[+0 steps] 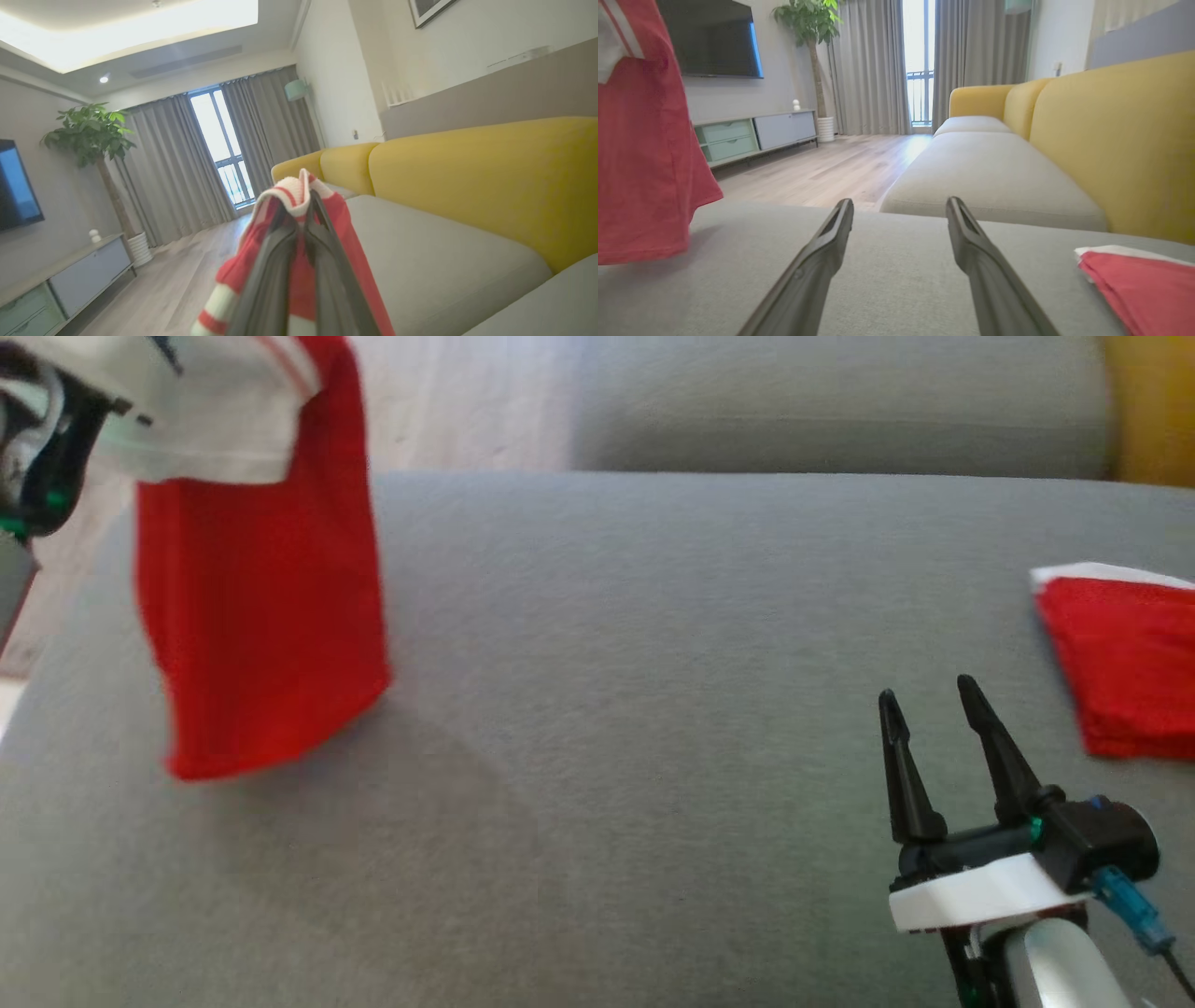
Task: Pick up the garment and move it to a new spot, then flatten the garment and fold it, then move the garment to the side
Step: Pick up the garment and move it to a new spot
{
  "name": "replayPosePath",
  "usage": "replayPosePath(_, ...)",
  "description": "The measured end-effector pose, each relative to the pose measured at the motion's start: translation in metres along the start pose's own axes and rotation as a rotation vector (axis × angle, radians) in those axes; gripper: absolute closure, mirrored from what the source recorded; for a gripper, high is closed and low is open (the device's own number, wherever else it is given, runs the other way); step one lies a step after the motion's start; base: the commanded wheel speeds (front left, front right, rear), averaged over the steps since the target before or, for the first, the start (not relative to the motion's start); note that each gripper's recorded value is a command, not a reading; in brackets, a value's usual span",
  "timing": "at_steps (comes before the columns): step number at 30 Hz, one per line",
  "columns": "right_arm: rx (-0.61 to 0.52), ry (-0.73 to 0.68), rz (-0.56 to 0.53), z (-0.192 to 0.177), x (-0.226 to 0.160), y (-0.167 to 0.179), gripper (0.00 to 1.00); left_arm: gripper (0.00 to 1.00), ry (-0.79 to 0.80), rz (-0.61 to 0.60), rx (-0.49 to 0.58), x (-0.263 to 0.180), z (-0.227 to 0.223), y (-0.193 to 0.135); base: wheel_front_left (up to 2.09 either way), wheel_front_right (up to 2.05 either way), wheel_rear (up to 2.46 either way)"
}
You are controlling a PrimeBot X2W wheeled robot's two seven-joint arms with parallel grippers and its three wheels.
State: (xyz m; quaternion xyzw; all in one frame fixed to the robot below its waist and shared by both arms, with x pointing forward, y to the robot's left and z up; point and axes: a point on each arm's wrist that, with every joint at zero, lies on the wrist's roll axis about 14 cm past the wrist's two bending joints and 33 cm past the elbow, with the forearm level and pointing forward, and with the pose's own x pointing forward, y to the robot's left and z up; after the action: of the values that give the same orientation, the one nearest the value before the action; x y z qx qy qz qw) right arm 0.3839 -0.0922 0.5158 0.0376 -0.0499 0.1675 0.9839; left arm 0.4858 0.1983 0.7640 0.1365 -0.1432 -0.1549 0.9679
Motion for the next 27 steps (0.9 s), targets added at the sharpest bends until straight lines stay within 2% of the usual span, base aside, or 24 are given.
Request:
replayPosePath(7, -0.015, -0.076, -0.126, 0.028, -0.029, -0.031, 0.00, 1.00, -0.169, -0.187, -0.033, 0.037, 0.059, -0.082, 0.00, 0.00, 0.00)
replayPosePath(12, -0.023, -0.089, -0.194, 0.033, -0.044, -0.048, 0.00, 1.00, -0.203, -0.331, -0.109, 0.051, 0.071, -0.143, 0.00, 0.00, 0.00)
replayPosePath(14, -0.017, -0.084, -0.209, 0.032, -0.045, -0.053, 0.00, 1.00, -0.193, -0.386, -0.148, 0.052, 0.063, -0.165, 0.00, 0.00, 0.00)
replayPosePath(17, -0.002, -0.064, -0.226, 0.024, -0.045, -0.058, 0.00, 1.00, -0.098, -0.461, -0.222, 0.050, 0.019, -0.203, 0.00, 0.00, 0.00)
replayPosePath(21, 0.013, -0.033, -0.236, 0.014, -0.045, -0.061, 0.00, 1.00, 0.116, -0.521, -0.355, 0.026, -0.071, -0.250, 0.00, 0.00, 0.00)
replayPosePath(27, 0.028, 0.011, -0.256, -0.001, -0.049, -0.064, 0.00, 1.00, 0.370, -0.519, -0.506, -0.026, -0.179, -0.303, 0.00, 0.00, 0.00)
